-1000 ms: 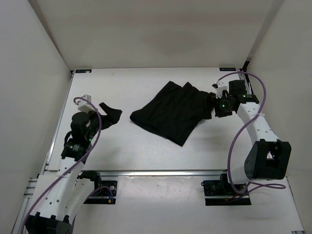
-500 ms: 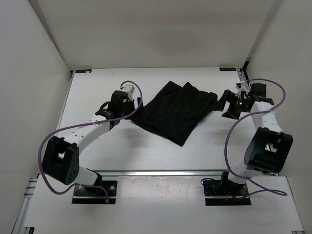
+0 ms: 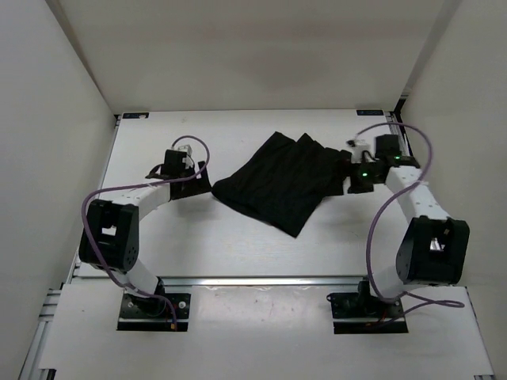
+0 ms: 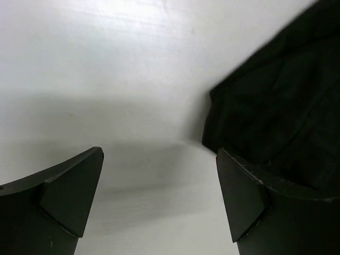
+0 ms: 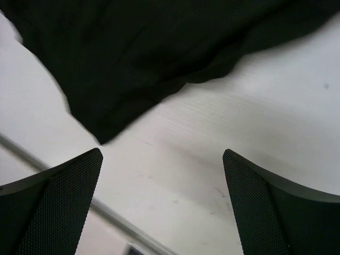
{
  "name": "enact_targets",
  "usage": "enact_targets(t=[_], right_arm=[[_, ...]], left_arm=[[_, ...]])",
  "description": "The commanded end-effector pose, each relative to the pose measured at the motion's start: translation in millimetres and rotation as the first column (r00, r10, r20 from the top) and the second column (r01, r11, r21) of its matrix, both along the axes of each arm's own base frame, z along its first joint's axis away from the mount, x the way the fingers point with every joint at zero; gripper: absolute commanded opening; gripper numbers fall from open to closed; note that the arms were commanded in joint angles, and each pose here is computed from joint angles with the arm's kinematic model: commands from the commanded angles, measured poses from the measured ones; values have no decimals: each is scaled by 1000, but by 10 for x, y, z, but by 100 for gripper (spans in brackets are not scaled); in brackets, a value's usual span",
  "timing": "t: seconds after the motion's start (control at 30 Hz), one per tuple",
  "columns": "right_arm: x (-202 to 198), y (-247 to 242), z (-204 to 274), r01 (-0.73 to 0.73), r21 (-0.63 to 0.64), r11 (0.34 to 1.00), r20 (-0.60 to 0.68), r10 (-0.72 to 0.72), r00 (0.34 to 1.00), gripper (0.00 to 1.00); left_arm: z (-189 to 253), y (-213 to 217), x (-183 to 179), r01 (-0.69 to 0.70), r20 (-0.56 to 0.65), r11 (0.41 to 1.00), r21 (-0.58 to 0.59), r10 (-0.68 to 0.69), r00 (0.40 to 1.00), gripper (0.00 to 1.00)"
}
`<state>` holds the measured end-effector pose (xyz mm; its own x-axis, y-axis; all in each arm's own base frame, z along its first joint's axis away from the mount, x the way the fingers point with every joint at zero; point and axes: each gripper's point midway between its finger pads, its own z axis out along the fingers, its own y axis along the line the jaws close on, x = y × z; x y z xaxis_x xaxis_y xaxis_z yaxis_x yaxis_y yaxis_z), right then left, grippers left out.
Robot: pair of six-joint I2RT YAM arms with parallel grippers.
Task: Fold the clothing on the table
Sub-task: Flatten the skirt out
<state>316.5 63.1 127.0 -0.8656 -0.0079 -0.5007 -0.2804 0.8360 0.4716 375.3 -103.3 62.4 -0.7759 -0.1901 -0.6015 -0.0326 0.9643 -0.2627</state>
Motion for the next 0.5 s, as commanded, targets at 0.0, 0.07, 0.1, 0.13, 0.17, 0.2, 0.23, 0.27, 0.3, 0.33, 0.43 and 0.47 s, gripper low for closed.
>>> enact_targets(t=[0.0, 0.07, 0.1, 0.13, 0.17, 0.2, 0.23, 0.27, 0.3, 0.33, 0.43, 0.47], right_arm=[[-142, 312, 48, -264, -365, 893, 139, 333, 932, 100], [-156, 352, -42, -258, -598, 759, 183, 442, 878, 99], [-165, 526, -17, -275, -632, 725, 214, 504, 837, 99], [-220, 601, -50, -295, -671, 680, 212, 557, 803, 99], [-200, 637, -57, -286, -687, 667, 227, 572, 788, 99], [-180, 740, -34, -294, -701, 650, 243, 604, 759, 99], [-176, 798, -33, -300, -702, 646, 247, 616, 748, 99], [-163, 908, -46, -320, -709, 629, 244, 644, 725, 99], [-146, 1044, -62, -341, -717, 607, 241, 676, 697, 99], [-167, 1152, -60, -361, -720, 593, 241, 701, 671, 99], [-55, 1391, -115, -370, -746, 554, 234, 738, 632, 99], [-9, 1519, -107, -382, -747, 544, 233, 752, 616, 98]], left_arm=[[11, -323, -122, 29, -12, 991, -131, -31, 999, 99], [-67, -338, -204, -20, -42, 984, -179, 12, 999, 99], [-70, -334, -251, -52, -48, 972, -228, 42, 998, 99], [-81, -291, -321, -75, -47, 969, -237, 65, 997, 98], [-82, -263, -372, -104, -43, 960, -259, 96, 994, 98], [-51, -246, -372, -123, -30, 955, -269, 119, 992, 99], [-3, -210, -410, -133, -14, 952, -275, 134, 991, 99], [14, -164, -465, -155, -13, 951, -268, 157, 988, 99], [1, -108, -507, -184, -26, 948, -260, 183, 983, 99], [31, -72, -569, -194, -23, 947, -256, 195, 981, 99], [130, -27, -698, -228, 5, 934, -274, 238, 971, 99], [162, -16, -752, -228, 21, 929, -290, 245, 969, 99]])
